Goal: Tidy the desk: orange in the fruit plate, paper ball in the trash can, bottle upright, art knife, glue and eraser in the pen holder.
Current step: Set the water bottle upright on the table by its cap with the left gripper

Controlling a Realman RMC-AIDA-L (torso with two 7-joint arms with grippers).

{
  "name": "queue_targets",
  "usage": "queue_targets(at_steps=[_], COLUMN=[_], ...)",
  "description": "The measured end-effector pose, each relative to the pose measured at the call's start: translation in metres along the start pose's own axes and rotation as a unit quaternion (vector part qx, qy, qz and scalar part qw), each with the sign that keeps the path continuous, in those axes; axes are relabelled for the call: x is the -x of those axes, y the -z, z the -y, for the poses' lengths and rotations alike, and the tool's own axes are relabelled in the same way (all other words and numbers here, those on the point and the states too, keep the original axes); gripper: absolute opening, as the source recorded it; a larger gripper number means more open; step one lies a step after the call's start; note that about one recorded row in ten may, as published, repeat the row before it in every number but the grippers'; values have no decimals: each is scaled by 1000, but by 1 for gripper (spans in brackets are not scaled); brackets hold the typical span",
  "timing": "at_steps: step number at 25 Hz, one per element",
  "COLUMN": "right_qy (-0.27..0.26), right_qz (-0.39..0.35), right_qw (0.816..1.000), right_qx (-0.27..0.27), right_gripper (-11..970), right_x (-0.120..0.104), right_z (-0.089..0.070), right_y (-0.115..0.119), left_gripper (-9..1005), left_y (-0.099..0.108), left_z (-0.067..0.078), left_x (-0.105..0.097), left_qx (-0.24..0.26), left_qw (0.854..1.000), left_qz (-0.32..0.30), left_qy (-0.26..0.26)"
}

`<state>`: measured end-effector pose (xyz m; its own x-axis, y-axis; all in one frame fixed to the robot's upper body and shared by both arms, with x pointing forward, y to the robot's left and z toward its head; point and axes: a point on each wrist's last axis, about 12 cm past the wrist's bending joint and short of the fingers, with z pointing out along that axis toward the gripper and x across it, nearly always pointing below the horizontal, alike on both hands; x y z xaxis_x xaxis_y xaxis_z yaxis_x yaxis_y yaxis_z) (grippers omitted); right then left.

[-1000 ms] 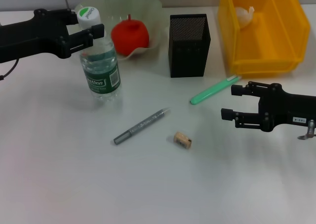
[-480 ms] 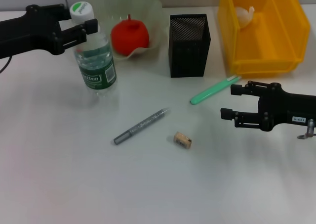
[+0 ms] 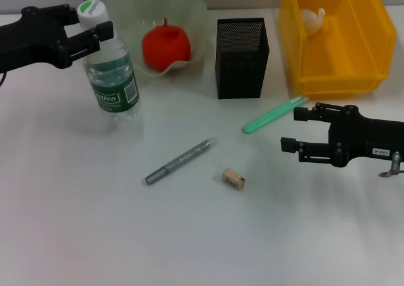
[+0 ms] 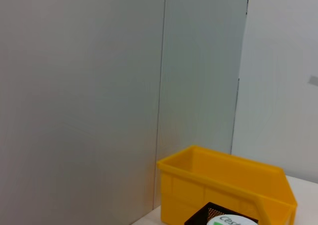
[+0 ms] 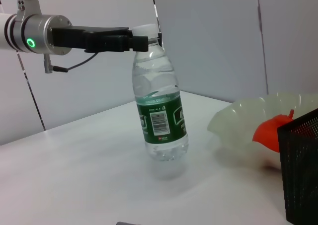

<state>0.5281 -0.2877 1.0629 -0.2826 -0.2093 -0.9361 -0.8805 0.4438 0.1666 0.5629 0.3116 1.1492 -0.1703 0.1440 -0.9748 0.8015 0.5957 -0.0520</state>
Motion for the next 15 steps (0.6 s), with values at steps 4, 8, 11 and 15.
queue_targets(at_steps=[4, 8, 11, 15], right_qy=[1, 2, 2, 2], right_qz=[2, 3, 3, 3], right_qw=[1000, 1000, 1000, 1000], right_qx=[1, 1, 2, 2], right_gripper=[763, 763, 765, 763], right_x=[1, 1, 1, 1], right_z=[0, 0, 0, -1], right_y=[-1, -2, -2, -2], left_gripper=[447, 447, 447, 447], left_y=[5, 6, 6, 5], left_z=[-3, -5, -7, -10], left_x=[-5, -7, -8, -12], left_qx=[14, 19, 25, 39], left_qw=[1000, 1000, 1000, 999], left_qz=[8, 10, 9, 9], left_qy=[5, 7, 6, 8])
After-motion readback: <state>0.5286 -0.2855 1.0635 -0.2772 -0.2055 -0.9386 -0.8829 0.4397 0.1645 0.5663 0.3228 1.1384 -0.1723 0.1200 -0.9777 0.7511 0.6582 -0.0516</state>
